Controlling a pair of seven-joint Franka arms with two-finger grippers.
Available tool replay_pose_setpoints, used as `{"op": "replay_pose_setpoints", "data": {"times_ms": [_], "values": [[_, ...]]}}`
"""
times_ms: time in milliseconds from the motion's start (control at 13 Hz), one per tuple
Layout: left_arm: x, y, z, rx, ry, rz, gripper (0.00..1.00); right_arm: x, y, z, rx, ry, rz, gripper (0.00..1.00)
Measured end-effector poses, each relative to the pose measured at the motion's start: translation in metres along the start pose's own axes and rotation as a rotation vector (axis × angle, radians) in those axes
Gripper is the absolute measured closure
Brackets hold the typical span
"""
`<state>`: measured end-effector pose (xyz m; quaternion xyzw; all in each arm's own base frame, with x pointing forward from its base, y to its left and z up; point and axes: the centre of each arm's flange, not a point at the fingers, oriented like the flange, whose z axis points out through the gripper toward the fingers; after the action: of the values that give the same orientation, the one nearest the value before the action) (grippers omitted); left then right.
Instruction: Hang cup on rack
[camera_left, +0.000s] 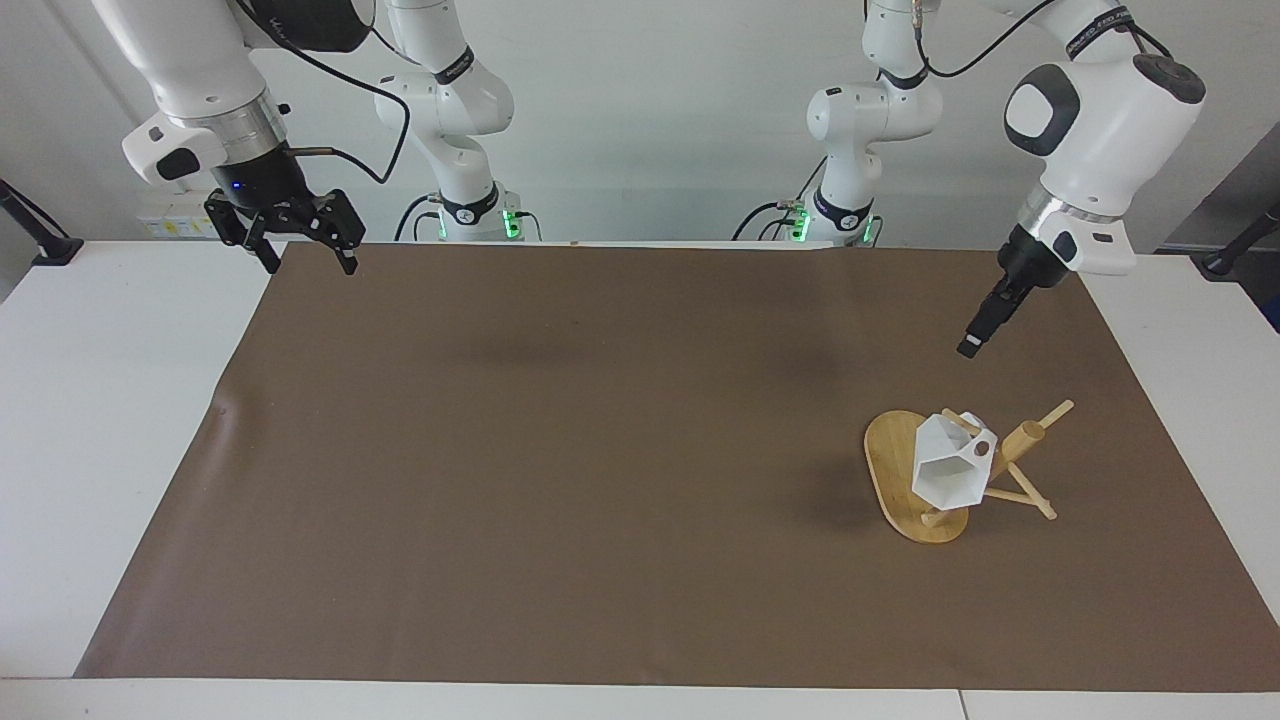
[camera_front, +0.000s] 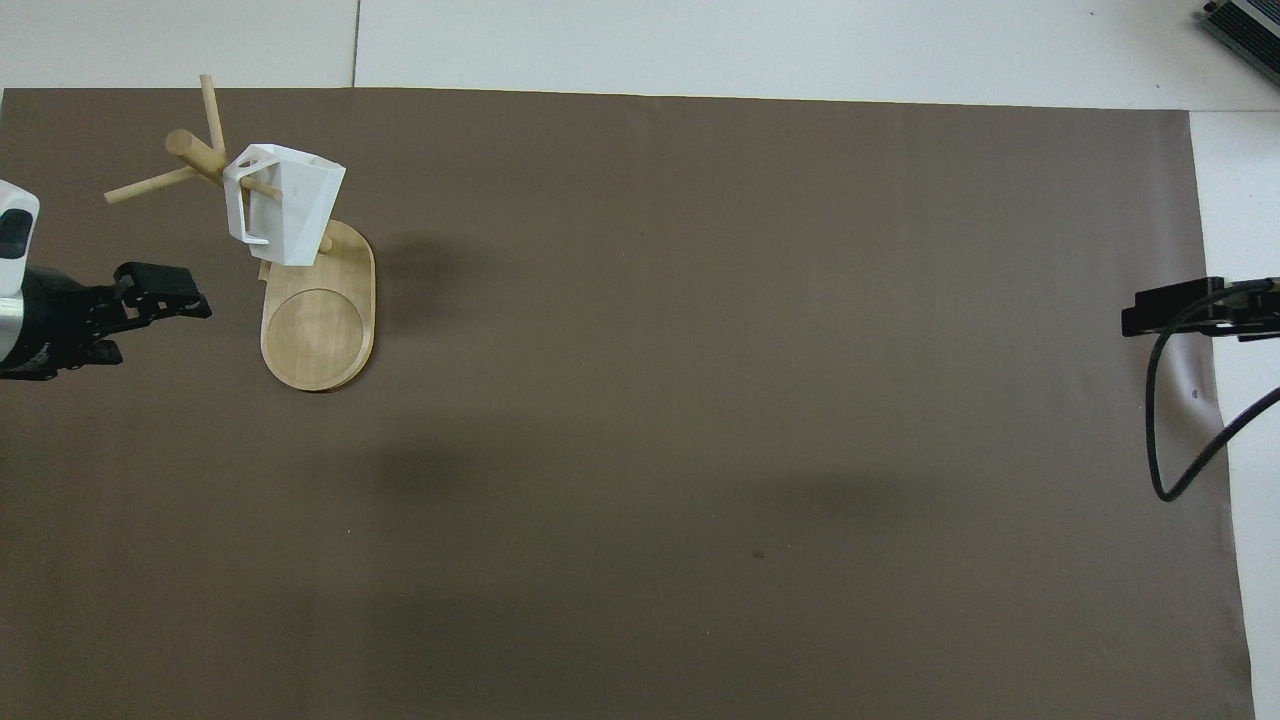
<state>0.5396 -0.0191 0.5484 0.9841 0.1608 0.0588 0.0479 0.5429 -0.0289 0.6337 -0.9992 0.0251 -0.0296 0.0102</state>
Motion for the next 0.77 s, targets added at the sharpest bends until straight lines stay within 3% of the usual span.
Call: {"op": "replay_pose_setpoints", "data": {"times_ms": [308, 769], "values": [[0.0, 0.004, -0.007, 0.042, -0.048, 0.198, 0.0, 0.0, 0.0, 0.0, 0.0, 0.0, 0.0, 0.0], [0.023, 0.023, -0.063, 0.053, -0.132, 0.249, 0.0, 0.0, 0.016, 0.0, -0.001, 0.0, 0.029, 0.0]]}}
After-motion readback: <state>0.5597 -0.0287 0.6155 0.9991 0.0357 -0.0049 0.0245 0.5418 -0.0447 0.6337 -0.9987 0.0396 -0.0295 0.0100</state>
